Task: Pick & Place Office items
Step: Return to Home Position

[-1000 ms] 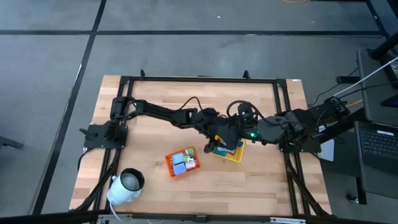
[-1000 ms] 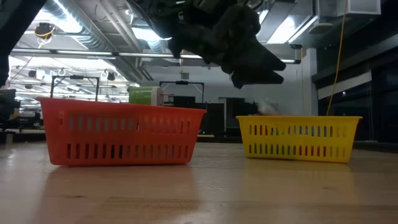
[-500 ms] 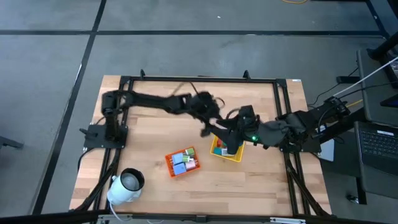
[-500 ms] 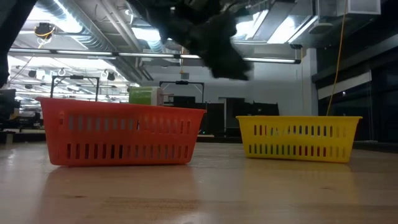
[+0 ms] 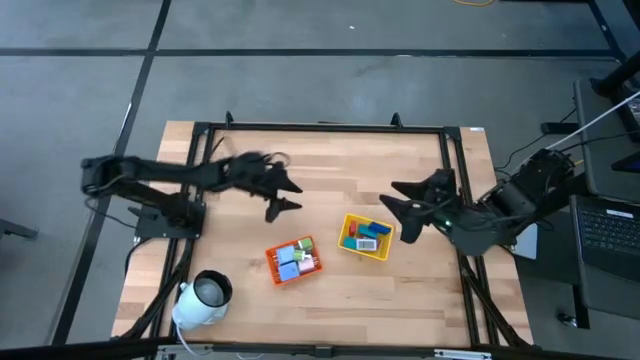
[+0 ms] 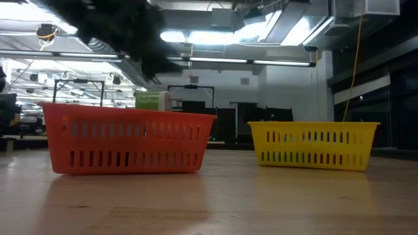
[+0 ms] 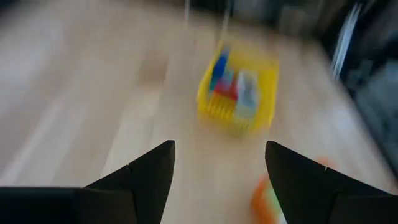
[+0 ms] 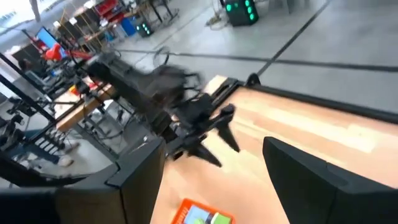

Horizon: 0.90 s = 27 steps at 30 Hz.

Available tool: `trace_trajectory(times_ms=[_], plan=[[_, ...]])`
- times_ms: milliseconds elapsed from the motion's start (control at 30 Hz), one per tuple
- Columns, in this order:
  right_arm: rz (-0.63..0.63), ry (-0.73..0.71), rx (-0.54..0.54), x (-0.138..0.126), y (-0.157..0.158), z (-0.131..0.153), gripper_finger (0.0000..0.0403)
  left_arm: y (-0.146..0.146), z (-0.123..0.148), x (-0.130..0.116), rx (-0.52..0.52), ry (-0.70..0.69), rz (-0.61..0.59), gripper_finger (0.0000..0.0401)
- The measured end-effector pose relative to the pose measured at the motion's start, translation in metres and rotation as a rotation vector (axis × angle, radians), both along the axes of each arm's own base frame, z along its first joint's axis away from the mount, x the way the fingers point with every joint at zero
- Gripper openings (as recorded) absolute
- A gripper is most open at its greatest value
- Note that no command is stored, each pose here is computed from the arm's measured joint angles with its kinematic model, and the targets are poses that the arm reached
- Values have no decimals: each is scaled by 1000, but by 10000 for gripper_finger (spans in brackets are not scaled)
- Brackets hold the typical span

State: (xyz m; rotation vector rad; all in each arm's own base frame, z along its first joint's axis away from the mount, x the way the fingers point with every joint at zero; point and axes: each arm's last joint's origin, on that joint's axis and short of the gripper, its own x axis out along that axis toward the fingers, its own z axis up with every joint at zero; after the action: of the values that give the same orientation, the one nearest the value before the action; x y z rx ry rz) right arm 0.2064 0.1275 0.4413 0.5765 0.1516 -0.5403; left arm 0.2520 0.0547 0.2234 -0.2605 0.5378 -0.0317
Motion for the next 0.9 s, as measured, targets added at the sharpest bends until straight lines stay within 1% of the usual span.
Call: trace_trajectory(times_ms=[67, 100, 133, 167, 233, 333, 400, 567, 633, 767, 900], plan=[[-12, -14, -17, -4, 2, 1, 276, -15, 3, -9, 24, -195, 80, 244], [-17, -18, -25, -5, 2, 2, 276, -19, 4, -13, 41, -267, 116, 243], [-22, -20, -32, -5, 3, 2, 276, -20, 5, -16, 59, -309, 157, 242], [-26, -18, -40, -6, 4, 1, 276, -18, 6, -19, 74, -321, 192, 242], [-31, -15, -46, -7, 3, 1, 276, -11, 9, -25, 91, -307, 225, 242], [-37, -16, -39, -8, 3, 0, 276, -5, 13, -37, 76, -309, 218, 242], [-38, -18, -36, -9, 2, 1, 276, -7, 12, -49, 81, -357, 229, 242], [-36, -26, -24, -13, -2, 4, 276, -14, 4, -84, 96, -546, 347, 242], [-34, -29, -21, -15, -3, 5, 276, -17, -1, -94, 96, -571, 367, 242], [-33, -32, -26, -18, -5, 7, 276, -27, 2, -107, 93, -629, 328, 242], [-21, -18, -50, -20, -5, 7, 276, -37, -5, -120, 126, -617, 309, 242]])
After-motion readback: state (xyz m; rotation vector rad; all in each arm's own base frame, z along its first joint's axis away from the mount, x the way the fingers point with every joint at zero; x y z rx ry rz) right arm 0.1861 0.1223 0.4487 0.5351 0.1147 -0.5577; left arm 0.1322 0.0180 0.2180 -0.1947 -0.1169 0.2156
